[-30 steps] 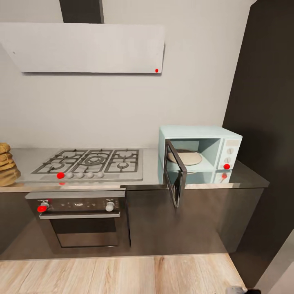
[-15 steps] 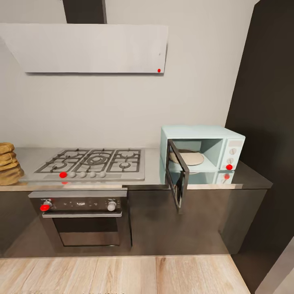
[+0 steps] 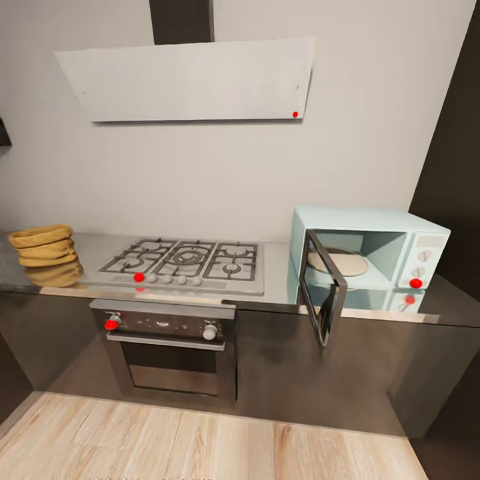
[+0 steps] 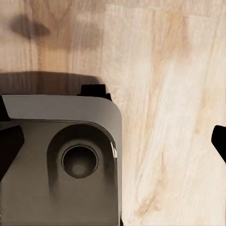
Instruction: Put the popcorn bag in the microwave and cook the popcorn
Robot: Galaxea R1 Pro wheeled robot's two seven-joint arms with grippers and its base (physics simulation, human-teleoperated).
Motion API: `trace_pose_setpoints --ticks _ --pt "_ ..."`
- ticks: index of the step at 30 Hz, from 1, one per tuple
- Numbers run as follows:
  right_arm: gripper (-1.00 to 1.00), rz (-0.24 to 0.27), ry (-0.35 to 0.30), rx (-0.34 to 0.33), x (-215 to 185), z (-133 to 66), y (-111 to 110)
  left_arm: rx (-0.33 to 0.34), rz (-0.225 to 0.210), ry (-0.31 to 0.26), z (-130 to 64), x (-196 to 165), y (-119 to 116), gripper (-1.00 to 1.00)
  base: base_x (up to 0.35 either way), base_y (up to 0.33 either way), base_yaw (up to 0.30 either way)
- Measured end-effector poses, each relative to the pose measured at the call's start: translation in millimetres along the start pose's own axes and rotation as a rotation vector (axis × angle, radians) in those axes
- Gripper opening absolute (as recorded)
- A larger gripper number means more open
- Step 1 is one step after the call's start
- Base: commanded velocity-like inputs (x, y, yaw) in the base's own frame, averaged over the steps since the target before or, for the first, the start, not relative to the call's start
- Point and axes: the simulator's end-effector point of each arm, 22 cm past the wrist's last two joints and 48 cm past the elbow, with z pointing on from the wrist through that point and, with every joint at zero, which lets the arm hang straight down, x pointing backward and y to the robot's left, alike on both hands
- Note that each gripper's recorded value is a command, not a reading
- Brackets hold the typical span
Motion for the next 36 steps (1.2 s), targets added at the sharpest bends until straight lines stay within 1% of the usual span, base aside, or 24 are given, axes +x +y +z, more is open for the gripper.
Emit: trace_pose_setpoints --ticks 9,23,36 --pt "1.00 0.000 0.000 -0.001 -0.2 -0.1 0.9 0.000 0.015 0.004 -0.1 1.1 -1.0 1.00 0.000 0.000 0.276" --pt "1.00 0.001 -0.008 0.000 -3.2 -0.3 0.0 0.001 0.008 -0.008 -0.1 -2.4 -2.0 1.00 0.000 0.000 0.276" --pt "1.00 0.003 -0.025 0.000 -8.0 -0.7 0.7 0.004 0.014 -0.015 -0.1 -5.0 -3.1 1.00 0.000 0.000 0.276"
